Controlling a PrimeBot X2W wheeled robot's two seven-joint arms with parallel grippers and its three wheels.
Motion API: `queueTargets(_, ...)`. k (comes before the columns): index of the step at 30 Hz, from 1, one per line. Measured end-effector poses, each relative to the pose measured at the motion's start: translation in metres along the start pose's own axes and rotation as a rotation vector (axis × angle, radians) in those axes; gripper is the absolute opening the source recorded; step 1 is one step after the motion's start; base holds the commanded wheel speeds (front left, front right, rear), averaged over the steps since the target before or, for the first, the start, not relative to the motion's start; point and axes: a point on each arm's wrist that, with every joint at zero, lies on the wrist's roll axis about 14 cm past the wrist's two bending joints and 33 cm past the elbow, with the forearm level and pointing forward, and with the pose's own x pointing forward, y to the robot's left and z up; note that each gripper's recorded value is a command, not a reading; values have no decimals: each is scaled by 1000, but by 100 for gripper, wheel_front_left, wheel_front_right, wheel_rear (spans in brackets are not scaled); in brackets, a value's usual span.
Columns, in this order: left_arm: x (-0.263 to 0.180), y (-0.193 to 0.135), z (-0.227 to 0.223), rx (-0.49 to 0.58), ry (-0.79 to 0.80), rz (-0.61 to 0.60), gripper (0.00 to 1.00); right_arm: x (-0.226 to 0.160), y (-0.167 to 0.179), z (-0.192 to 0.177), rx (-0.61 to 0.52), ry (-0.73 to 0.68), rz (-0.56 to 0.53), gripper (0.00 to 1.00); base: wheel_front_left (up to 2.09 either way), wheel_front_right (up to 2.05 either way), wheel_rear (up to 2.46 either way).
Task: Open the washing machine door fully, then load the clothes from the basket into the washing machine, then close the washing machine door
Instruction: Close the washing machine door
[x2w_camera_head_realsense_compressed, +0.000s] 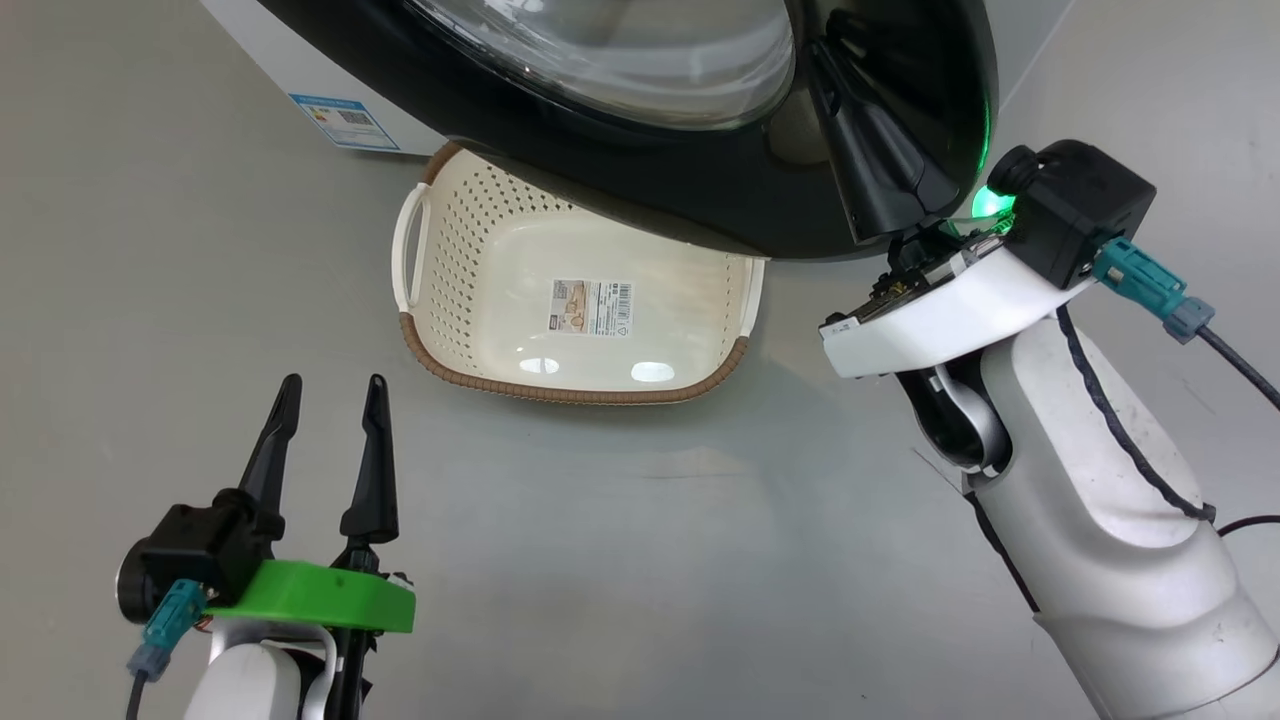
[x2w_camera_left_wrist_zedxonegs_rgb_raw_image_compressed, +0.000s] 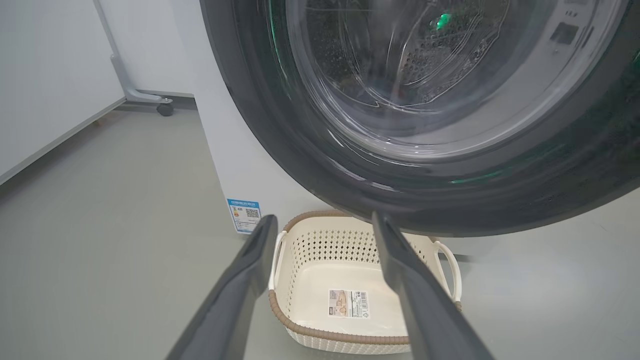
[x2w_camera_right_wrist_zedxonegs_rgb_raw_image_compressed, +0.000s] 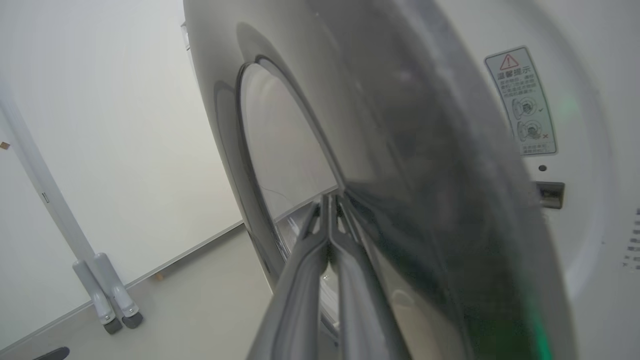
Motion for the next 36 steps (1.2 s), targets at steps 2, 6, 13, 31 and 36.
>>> queueTargets(2, 4, -4, -4, -3, 11, -14, 100, 3, -6, 0, -13, -4, -3, 0, 0, 0, 0)
queueTargets(6, 9, -5, -11, -4, 27, -16, 100, 9, -19, 0, -36, -12, -8, 0, 0, 0, 0)
queueTargets(13, 18, -4, -19, 1, 46, -17, 100, 20, -41, -3, -77, -18, -19, 0, 0, 0, 0)
queueTargets(31, 15, 6, -28, -2, 78, 16, 100, 52, -74, -3, -223, -6, 12, 0, 0, 0, 0)
queueTargets(36, 12, 14, -22, -4, 64, 44, 100, 64, -88, 13, -272, -31, -5, 0, 0, 0, 0)
